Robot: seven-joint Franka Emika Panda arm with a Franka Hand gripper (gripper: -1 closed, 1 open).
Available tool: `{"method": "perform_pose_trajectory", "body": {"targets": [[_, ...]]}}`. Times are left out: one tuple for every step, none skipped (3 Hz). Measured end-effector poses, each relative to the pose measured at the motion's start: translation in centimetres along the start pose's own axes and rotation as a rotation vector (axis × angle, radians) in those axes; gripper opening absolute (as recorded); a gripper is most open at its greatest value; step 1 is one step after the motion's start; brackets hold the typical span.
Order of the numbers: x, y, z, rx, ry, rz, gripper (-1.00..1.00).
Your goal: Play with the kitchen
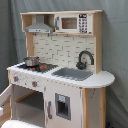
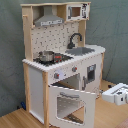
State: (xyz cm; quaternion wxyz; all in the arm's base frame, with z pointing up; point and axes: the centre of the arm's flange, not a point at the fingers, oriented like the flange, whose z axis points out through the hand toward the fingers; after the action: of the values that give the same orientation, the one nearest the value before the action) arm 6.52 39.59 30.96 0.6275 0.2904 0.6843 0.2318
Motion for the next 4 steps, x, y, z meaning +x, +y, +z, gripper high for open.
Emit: {"method": "perform_pose_trajectory", "body": {"targets": [[-3.0,2.1,1.2,0.05,-0.036,0.068,1.0],[-5.4,4.5,1.5,0.039,-0.047,0.113,1.0],[-6.0,7.5,1.7,0.029,-0.053,0.155,1.0],[-6.8,10.3,1.9,0.024,-0.055,0.17,1.0]]}}
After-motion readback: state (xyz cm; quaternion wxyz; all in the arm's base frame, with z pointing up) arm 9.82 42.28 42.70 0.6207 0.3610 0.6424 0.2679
